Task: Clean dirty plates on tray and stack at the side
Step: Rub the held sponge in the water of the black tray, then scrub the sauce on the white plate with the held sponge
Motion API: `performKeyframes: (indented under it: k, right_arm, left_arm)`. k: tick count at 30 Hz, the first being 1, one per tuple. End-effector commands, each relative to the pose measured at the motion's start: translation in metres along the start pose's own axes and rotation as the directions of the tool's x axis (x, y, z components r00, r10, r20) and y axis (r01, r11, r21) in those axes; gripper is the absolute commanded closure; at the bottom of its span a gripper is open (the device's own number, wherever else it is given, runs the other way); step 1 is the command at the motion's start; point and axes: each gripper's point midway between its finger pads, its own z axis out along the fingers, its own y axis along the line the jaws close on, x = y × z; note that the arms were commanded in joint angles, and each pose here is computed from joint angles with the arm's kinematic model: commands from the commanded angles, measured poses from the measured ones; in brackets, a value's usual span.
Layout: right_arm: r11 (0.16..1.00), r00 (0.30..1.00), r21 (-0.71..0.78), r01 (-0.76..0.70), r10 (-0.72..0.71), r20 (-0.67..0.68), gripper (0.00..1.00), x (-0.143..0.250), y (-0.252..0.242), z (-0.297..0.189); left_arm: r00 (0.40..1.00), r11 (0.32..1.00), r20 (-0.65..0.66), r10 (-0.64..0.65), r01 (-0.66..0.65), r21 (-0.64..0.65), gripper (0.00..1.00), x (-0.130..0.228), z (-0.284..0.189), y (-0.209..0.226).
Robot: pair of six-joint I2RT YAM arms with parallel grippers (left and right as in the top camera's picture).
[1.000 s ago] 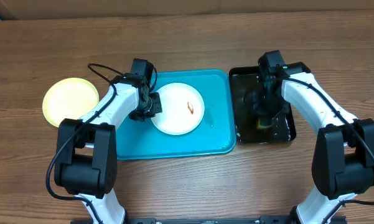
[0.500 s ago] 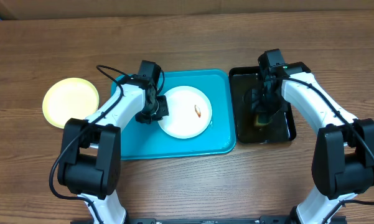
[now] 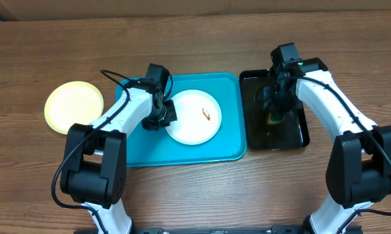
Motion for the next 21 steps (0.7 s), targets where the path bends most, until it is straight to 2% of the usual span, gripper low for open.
performKeyframes:
  k: [1,5,7,8,10,12,16,21]
  right_arm:
    - [0.996,0.995,0.057,0.074,-0.077,0.059,0.96,-0.011,0.004,-0.012]
    - [0.98,0.988,0.166,0.108,-0.124,0.092,0.96,-0.016,0.003,-0.014]
    - [0.974,0.984,0.189,0.128,-0.149,0.099,0.96,-0.016,0.008,-0.015]
    - [0.969,0.981,0.204,0.139,-0.162,0.102,0.96,-0.016,0.01,-0.016]
    - [0.962,0.976,0.22,0.161,-0.188,0.11,0.96,-0.017,0.015,-0.017]
    - [0.958,0.97,0.218,0.184,-0.213,0.118,0.96,-0.018,0.022,-0.018]
    - [0.97,0.965,0.115,0.214,-0.228,0.13,0.96,-0.017,0.049,-0.024]
    - [0.951,0.955,-0.163,0.264,-0.233,0.186,0.96,-0.025,0.106,-0.051]
  left_arm:
    - [0.996,0.997,-0.058,-0.062,0.06,-0.038,0.96,0.015,0.009,0.007]
    - [0.996,0.998,-0.068,-0.063,0.06,-0.036,0.94,0.017,0.008,0.007]
    - [0.996,0.998,-0.063,-0.062,0.06,-0.034,0.79,0.016,0.009,0.007]
    - [0.997,0.998,-0.055,-0.061,0.059,-0.03,0.76,0.014,0.009,0.006]
    - [0.998,0.998,-0.04,-0.055,0.054,-0.031,0.79,0.011,0.009,0.006]
    - [0.998,0.998,-0.034,-0.054,0.053,-0.028,0.95,0.009,0.01,0.005]
    - [0.998,0.999,-0.037,-0.047,0.046,-0.026,0.96,0.011,0.01,0.002]
    - [0.999,0.999,-0.037,-0.035,0.034,-0.025,0.96,0.013,0.01,-0.001]
